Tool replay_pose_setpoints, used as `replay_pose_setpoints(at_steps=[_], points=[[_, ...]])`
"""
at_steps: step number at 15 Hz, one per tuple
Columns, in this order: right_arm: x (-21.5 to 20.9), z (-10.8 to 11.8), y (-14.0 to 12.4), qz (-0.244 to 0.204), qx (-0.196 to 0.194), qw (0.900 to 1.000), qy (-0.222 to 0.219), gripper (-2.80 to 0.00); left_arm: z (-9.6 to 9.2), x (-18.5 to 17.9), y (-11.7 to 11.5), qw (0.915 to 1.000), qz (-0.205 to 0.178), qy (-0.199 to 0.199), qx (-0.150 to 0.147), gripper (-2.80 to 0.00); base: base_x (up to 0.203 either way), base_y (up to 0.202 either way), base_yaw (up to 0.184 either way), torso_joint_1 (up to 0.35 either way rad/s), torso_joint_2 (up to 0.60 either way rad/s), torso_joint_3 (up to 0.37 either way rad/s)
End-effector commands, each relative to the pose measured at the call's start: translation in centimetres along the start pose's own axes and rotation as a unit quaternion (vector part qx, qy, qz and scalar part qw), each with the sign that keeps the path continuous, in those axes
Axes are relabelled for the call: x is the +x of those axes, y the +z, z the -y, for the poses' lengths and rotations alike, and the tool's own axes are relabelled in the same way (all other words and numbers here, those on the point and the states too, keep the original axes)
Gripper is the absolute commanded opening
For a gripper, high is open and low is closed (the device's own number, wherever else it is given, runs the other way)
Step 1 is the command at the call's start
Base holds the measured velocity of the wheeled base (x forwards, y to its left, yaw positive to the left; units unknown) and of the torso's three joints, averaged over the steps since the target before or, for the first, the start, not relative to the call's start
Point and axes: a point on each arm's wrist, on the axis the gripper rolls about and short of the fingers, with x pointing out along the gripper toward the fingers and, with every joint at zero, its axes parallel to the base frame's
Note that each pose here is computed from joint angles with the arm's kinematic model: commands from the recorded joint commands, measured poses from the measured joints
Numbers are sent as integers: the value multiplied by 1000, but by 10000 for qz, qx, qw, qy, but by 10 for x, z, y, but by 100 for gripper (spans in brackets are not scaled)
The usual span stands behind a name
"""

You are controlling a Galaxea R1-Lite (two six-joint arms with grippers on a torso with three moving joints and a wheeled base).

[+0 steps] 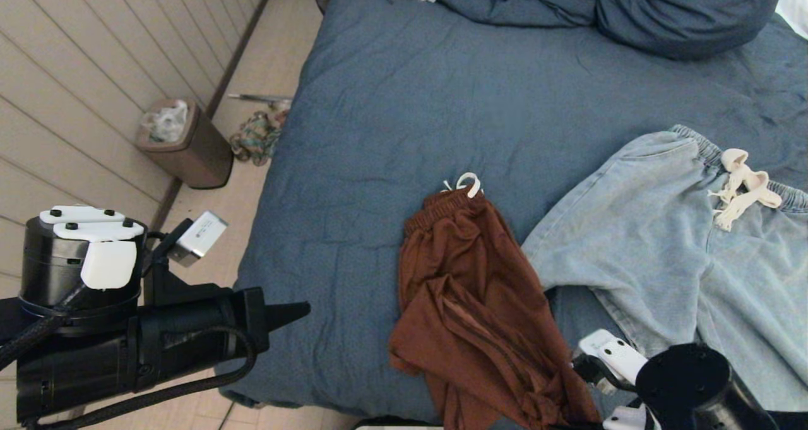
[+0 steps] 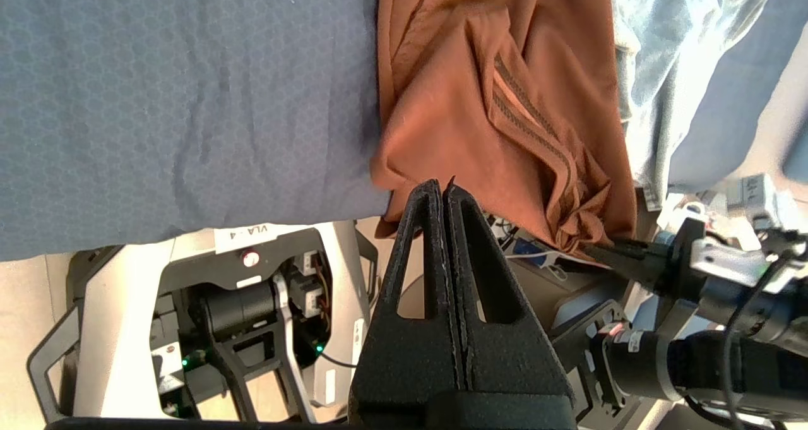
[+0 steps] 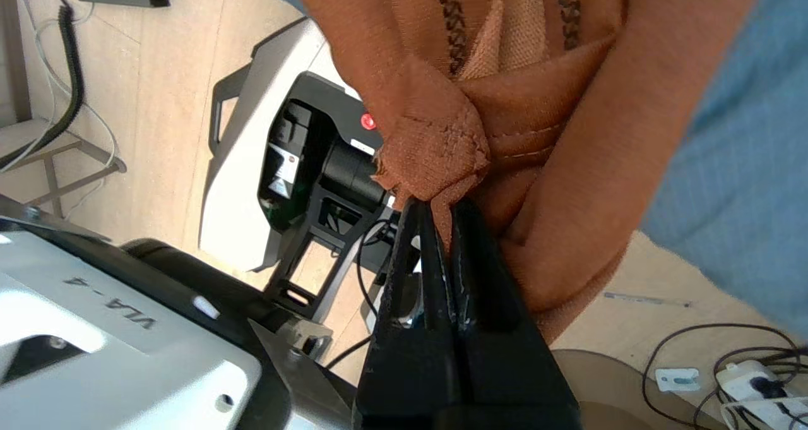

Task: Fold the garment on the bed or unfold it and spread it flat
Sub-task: Unford the brown shorts

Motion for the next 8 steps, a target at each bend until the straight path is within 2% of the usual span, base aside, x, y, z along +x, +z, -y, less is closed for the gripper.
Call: replay_pose_setpoints(at_steps=[1, 3, 5, 8], points=[[0, 6, -16, -62, 1, 10000, -40, 0, 0, 1, 0, 10000, -7, 2, -21, -280, 0, 0, 0, 0, 0, 0], [0, 11, -17, -57, 89, 9999, -135, 0, -1, 2, -1, 10000, -27, 16, -25, -280, 0, 0, 0, 0, 0, 0], [-3, 19, -10, 130, 204, 9994, -252, 0, -1, 2, -1, 10000, -44, 19, -28, -280, 0, 0, 0, 0, 0, 0], [-11, 25, 31, 997, 562, 9931, -268, 0, -2, 3, -2, 10000, -62, 32, -33, -280, 0, 0, 0, 0, 0, 0]])
